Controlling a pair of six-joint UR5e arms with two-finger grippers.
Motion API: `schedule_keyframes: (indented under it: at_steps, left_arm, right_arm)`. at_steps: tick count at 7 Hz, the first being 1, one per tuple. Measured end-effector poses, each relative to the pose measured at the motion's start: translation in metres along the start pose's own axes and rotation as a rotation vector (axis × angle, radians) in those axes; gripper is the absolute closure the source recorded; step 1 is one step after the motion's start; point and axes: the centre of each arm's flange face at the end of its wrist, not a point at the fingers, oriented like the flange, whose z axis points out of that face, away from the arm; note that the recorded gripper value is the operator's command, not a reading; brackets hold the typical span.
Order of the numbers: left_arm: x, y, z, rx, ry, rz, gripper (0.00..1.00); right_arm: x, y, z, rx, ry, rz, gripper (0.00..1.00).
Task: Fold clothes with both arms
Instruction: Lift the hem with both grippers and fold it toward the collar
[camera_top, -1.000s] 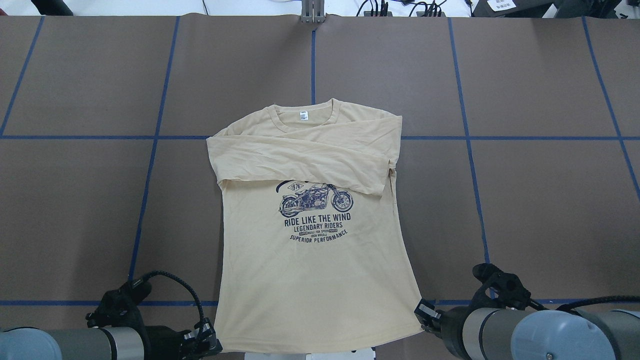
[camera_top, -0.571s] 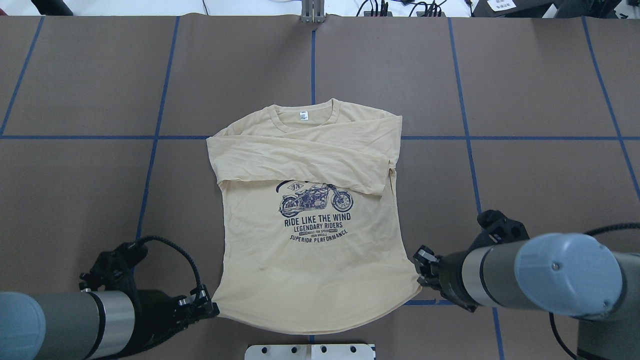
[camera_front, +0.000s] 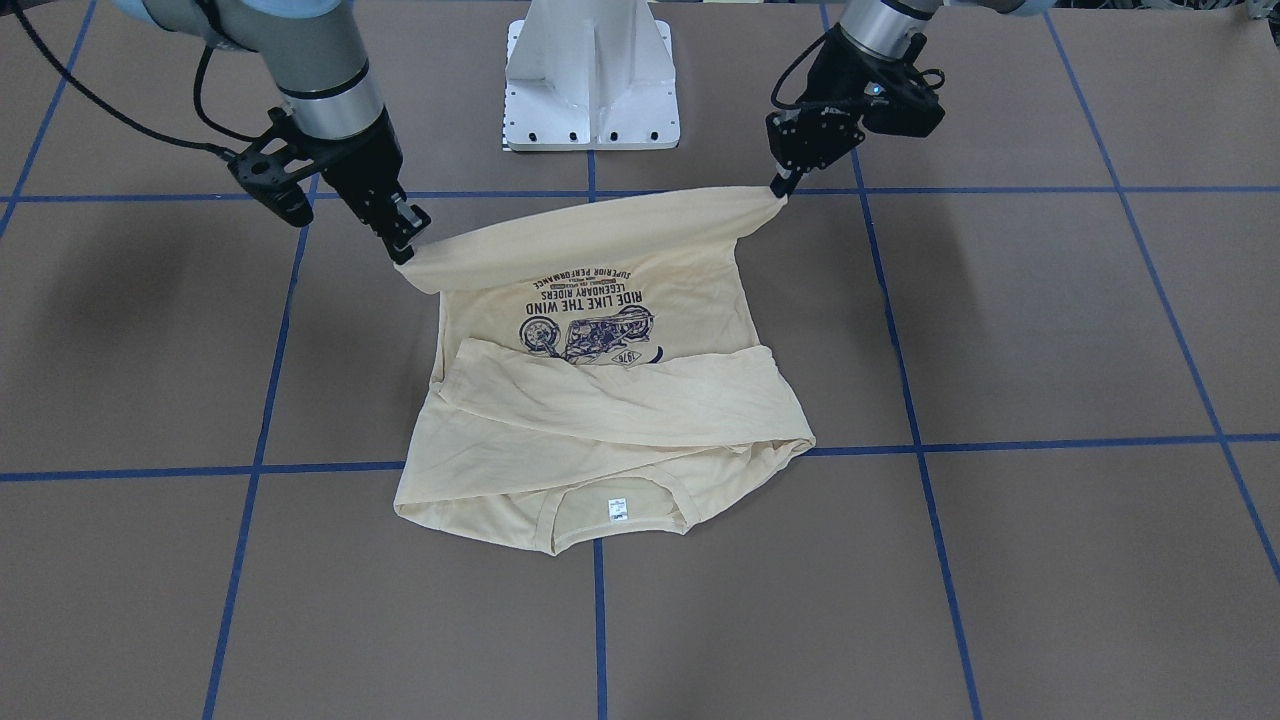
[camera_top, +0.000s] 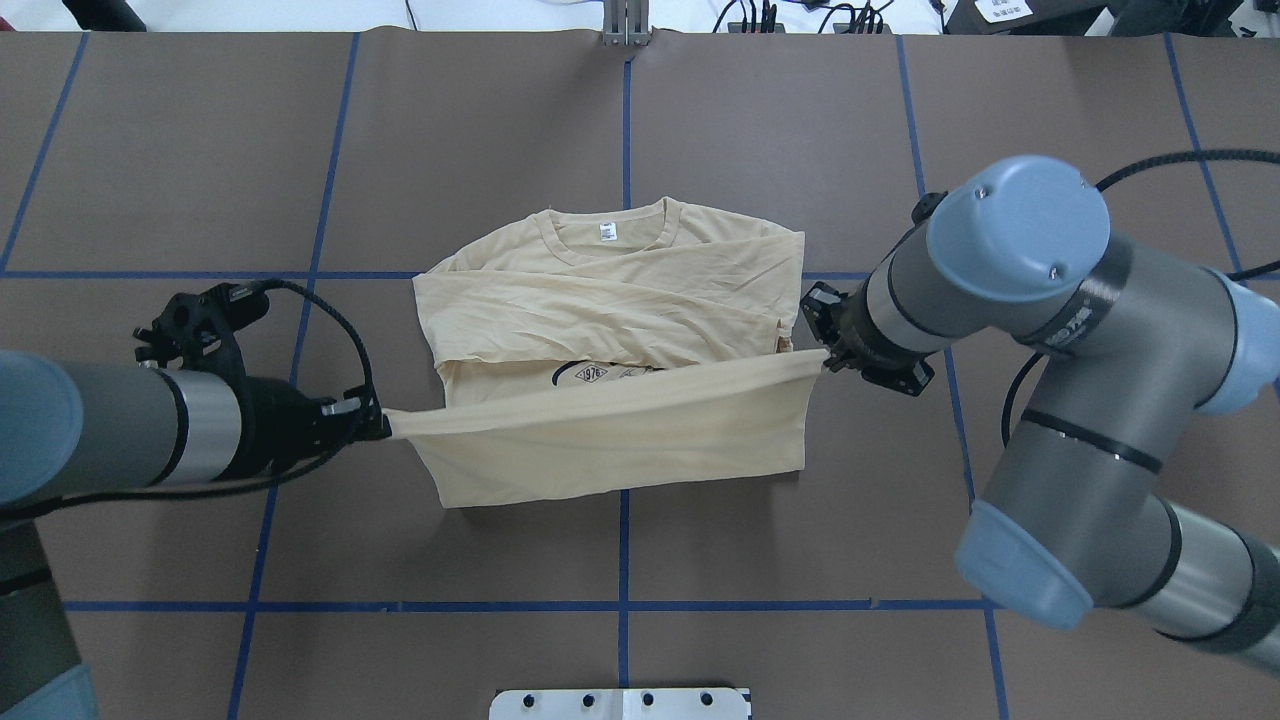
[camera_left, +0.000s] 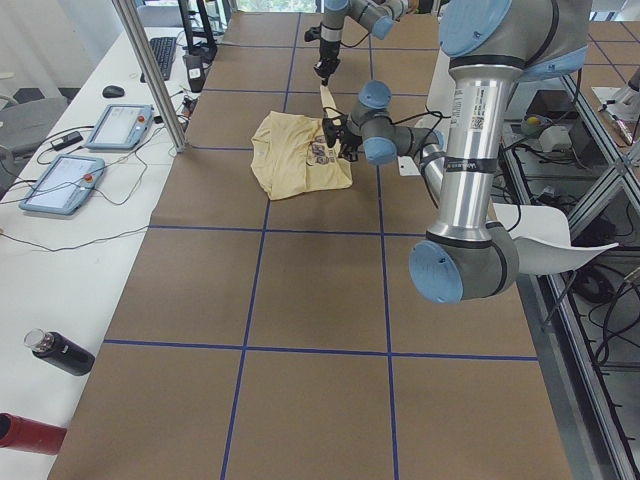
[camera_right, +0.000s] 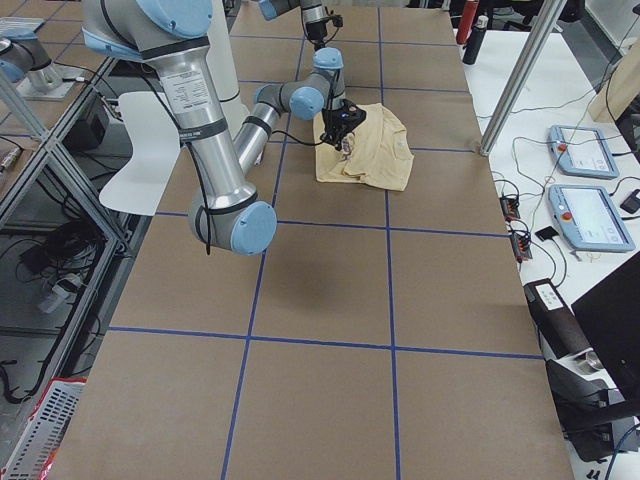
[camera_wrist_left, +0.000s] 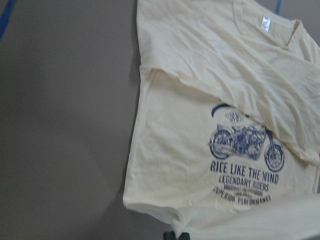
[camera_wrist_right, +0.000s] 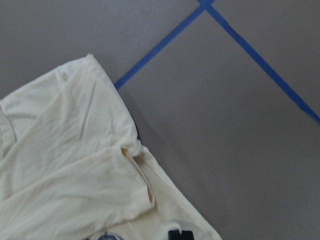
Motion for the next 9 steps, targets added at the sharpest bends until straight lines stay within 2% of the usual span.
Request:
schedule_keyframes:
  at_steps: [2,4,7,9]
  left_arm:
    - [0.011,-0.061,0.022,0.087,-0.023,0.006,1.00]
    - [0.028,-0.120,0.052,0.142,-0.051,0.014,1.00]
    - [0.024,-0.186,0.117,0.191,-0.073,0.023,1.00]
    - [0.018,-0.211,0.145,0.210,-0.078,0.022,1.00]
  right_arm:
    - [-0.050,-0.047,0.008,0.030,0.015,0.016,1.00]
    - [-0.101,-0.087,0.035,0.068,0.046,0.003,1.00]
    - [-0.155,-0.144,0.113,0.099,0.012,-0.016,1.00]
    - [-0.173,-0.157,0.138,0.111,0.004,-0.030,1.00]
